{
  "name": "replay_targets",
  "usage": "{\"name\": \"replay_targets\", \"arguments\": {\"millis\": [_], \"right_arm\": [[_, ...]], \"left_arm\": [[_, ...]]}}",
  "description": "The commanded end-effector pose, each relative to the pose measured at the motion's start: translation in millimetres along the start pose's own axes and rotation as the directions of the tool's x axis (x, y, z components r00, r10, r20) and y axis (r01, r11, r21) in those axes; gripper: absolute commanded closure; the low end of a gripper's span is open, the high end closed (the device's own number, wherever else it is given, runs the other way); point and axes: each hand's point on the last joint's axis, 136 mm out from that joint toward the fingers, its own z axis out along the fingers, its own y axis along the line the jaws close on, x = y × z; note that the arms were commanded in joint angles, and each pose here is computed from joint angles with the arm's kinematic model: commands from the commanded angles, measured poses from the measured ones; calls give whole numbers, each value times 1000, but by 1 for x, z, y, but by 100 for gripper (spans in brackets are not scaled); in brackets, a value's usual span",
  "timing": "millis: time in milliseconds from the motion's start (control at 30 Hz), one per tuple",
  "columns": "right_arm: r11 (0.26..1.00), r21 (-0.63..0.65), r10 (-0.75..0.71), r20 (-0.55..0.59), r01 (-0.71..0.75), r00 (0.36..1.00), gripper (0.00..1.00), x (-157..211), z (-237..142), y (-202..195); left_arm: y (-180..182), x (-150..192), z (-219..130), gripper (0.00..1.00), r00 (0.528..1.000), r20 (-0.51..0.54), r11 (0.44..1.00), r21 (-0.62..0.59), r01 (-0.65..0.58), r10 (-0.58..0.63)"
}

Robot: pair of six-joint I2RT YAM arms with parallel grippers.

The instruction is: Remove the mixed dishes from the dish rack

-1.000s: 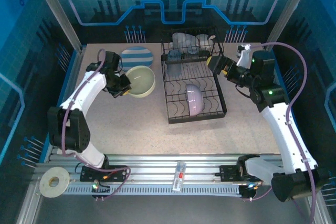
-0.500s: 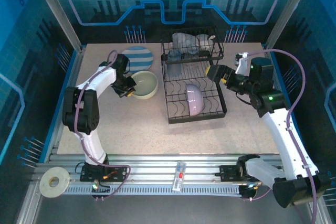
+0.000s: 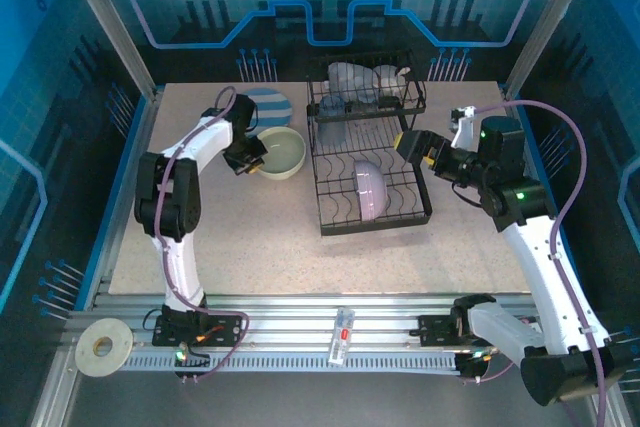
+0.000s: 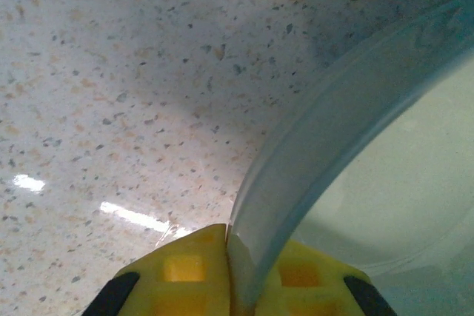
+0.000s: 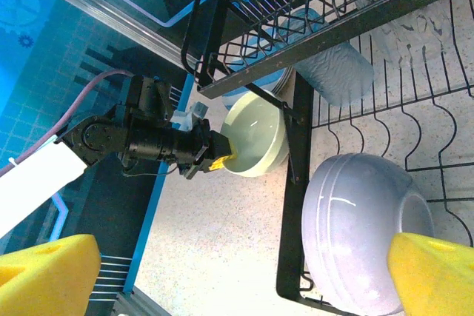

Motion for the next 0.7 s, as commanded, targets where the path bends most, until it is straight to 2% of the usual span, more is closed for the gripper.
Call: {"name": "replay_targets", "arguments": {"millis": [0,667], "right_arm": [[999,2,-33,-20,33,999,0,7,-4,4],[998,31,-57,-30,58,998,0,15,-14,0]], "left_arm": [[-27,-14,-13,100,999,47,998,64,-12,9],[-34,-26,0,100,999,50,1000,30,3,-5]]}}
